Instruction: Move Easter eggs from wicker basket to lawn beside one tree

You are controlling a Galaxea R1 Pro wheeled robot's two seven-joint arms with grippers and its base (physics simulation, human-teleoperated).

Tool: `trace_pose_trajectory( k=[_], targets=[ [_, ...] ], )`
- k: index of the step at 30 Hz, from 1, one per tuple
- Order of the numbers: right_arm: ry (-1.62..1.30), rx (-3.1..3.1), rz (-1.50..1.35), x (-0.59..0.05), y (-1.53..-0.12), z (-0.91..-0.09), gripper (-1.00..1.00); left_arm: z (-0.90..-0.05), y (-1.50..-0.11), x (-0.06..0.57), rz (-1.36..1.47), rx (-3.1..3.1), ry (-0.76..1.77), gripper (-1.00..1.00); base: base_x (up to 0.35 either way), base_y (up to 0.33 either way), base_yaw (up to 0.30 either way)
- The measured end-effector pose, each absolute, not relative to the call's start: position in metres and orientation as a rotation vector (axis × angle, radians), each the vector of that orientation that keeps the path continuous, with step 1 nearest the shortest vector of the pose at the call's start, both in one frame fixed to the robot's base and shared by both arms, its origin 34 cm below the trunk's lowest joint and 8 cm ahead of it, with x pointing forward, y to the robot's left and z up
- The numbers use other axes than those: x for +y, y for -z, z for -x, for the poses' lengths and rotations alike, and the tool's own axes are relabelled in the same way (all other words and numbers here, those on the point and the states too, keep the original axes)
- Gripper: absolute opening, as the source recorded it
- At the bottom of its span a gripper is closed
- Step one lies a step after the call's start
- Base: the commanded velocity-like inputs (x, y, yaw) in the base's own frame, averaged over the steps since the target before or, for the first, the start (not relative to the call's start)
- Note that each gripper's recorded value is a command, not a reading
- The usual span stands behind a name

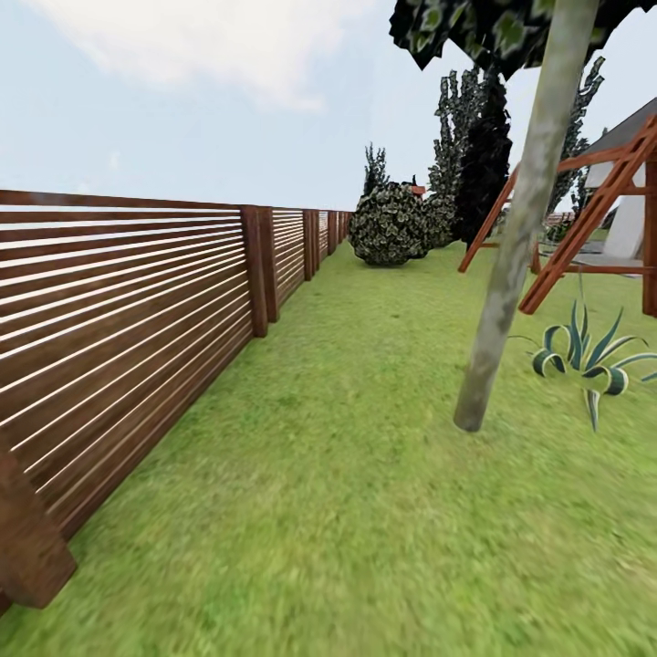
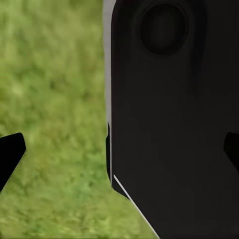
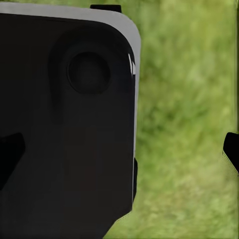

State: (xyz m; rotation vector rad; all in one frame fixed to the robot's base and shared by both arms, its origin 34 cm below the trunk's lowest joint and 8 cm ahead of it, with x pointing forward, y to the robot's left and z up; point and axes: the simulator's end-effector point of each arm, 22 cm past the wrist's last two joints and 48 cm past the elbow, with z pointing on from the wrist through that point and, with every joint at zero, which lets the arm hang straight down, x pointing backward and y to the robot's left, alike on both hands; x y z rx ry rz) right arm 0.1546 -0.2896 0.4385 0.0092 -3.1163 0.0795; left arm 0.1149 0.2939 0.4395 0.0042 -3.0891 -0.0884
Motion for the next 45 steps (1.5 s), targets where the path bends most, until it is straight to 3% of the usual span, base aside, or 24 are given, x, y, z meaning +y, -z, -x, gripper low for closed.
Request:
trace_pose_trajectory(
  k=[45],
  targets=[
    [-0.083, -3.117, -0.009, -0.2908, -0.4386, -0.1547, 1.00, -0.1150, -0.4395, 0.2940, -0.004, -3.089, 0.089, 1.00, 0.330, 0.000, 0.000]
  ],
)
